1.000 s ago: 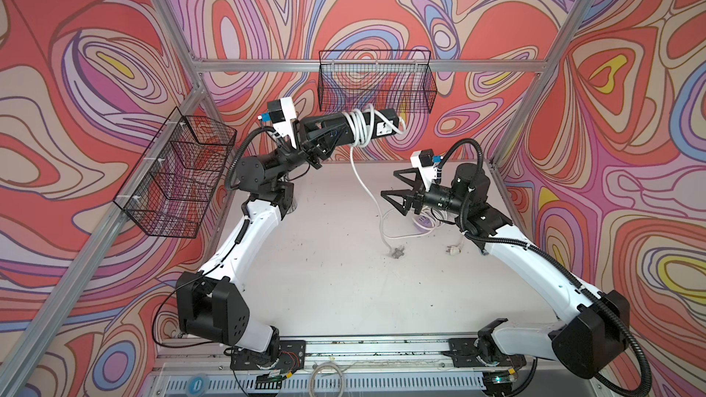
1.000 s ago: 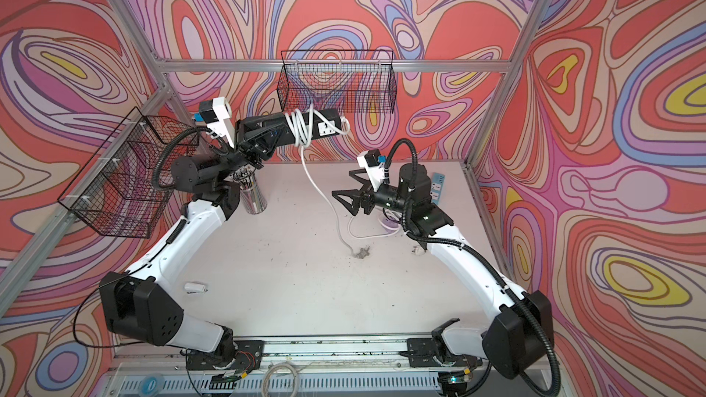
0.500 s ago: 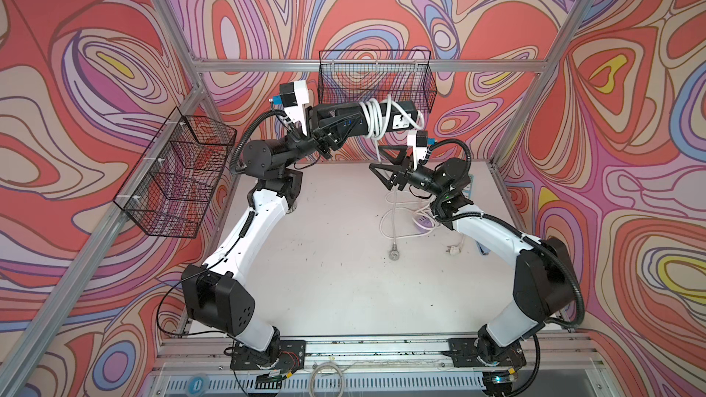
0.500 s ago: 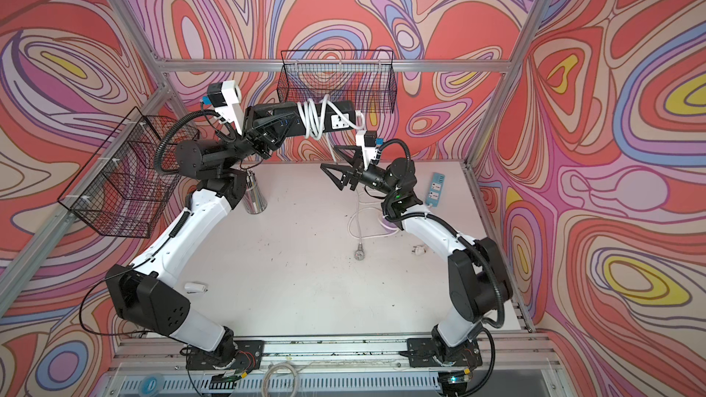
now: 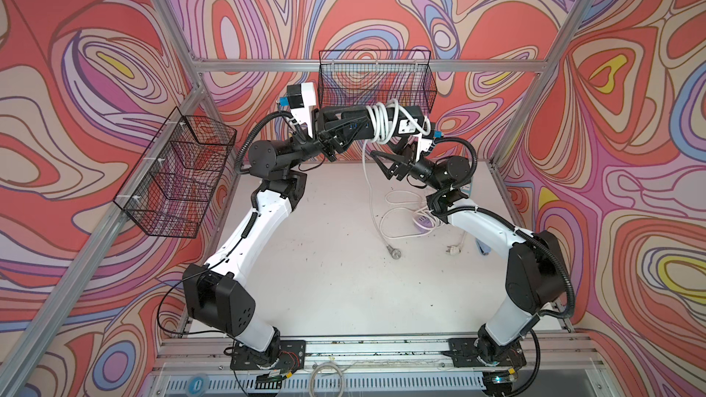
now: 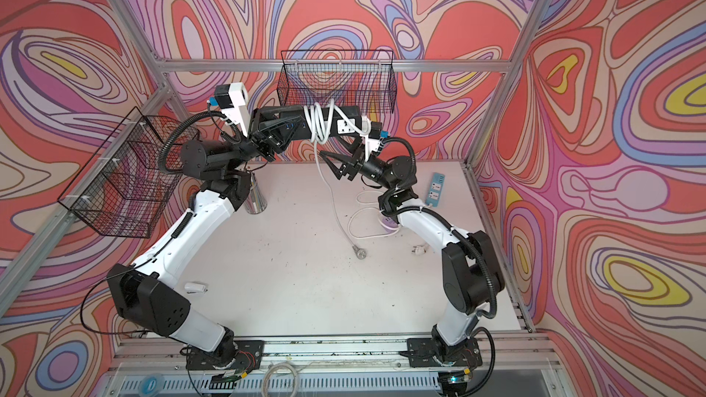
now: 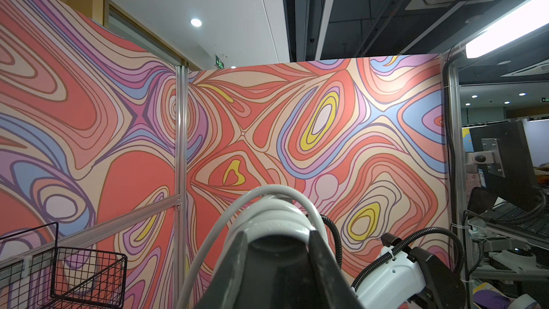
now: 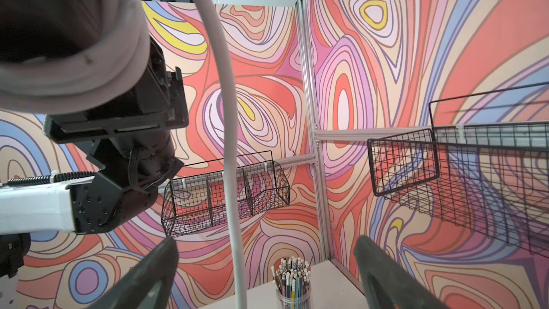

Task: Unwrap the cord wrapped around the power strip
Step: Unwrap the power cord from the power strip.

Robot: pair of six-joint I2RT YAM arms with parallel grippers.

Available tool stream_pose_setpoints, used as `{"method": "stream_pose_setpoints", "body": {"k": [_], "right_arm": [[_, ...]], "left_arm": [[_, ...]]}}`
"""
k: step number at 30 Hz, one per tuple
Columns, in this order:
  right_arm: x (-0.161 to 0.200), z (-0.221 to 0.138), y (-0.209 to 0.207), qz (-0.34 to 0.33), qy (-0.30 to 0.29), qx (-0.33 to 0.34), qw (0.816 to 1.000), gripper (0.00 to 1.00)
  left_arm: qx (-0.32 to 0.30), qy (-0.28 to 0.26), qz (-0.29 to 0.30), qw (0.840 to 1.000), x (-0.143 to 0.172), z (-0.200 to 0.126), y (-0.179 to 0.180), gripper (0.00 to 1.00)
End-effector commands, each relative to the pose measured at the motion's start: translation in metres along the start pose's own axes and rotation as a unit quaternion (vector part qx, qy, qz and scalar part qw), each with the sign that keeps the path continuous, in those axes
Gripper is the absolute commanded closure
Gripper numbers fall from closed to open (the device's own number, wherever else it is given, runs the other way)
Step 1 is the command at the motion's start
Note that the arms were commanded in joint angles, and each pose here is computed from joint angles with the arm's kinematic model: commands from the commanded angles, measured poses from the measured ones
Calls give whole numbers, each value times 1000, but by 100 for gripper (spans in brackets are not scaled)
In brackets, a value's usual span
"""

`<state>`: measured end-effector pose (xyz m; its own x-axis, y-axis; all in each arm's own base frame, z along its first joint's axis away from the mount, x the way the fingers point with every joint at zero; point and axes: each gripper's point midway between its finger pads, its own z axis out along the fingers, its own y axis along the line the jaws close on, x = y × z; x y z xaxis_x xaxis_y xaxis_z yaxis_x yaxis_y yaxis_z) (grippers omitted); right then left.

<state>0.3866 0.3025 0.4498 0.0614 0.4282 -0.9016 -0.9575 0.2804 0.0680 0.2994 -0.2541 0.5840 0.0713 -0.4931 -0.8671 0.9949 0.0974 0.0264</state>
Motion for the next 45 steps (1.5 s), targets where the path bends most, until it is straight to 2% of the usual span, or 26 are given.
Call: {"method": "stream_pose_setpoints", "body": {"k": [1, 6, 9, 14, 15, 16, 17, 27, 28, 33, 40, 45], "right_arm": [[8, 8, -3, 17, -7, -12, 1000, 7], [15, 13, -6, 45, -15, -31, 998, 17], [17, 16, -5, 53, -13, -39, 998, 28], [16, 20, -3, 69, -8, -54, 996, 61], [17, 20, -4, 73, -5, -54, 996, 74], [18, 21, -5, 76, -1, -53, 996, 96], [19, 22, -5, 78, 1, -51, 996, 100], [-4, 4, -25, 39, 52, -2, 998, 100], [-20, 1, -23, 25, 52, 1, 998, 100], [-45, -11, -36, -12, 83, 30, 996, 100], [-81, -23, -18, -70, 124, 55, 988, 100], [-71, -41, -1, -55, 164, 69, 983, 100]], "left_arm": [[22, -27, 32, 999, -18, 1, -19, 100], [27, -26, 32, 999, -18, 1, -23, 100], [30, -28, 29, 999, -18, 1, -25, 100], [30, -30, 26, 999, -16, -1, -25, 100], [31, -30, 25, 999, -15, -2, -26, 100], [31, -30, 24, 999, -14, -2, -26, 100], [31, -29, 24, 999, -13, -3, -27, 100], [-7, 28, 24, 999, 29, -32, -30, 100], [-12, 35, 23, 999, 34, -36, -31, 100], [-45, 70, 19, 996, 60, -60, -27, 100], [-104, 88, 12, 991, 90, -92, -1, 100], [-145, 84, 46, 985, 93, -99, 21, 100]]}}
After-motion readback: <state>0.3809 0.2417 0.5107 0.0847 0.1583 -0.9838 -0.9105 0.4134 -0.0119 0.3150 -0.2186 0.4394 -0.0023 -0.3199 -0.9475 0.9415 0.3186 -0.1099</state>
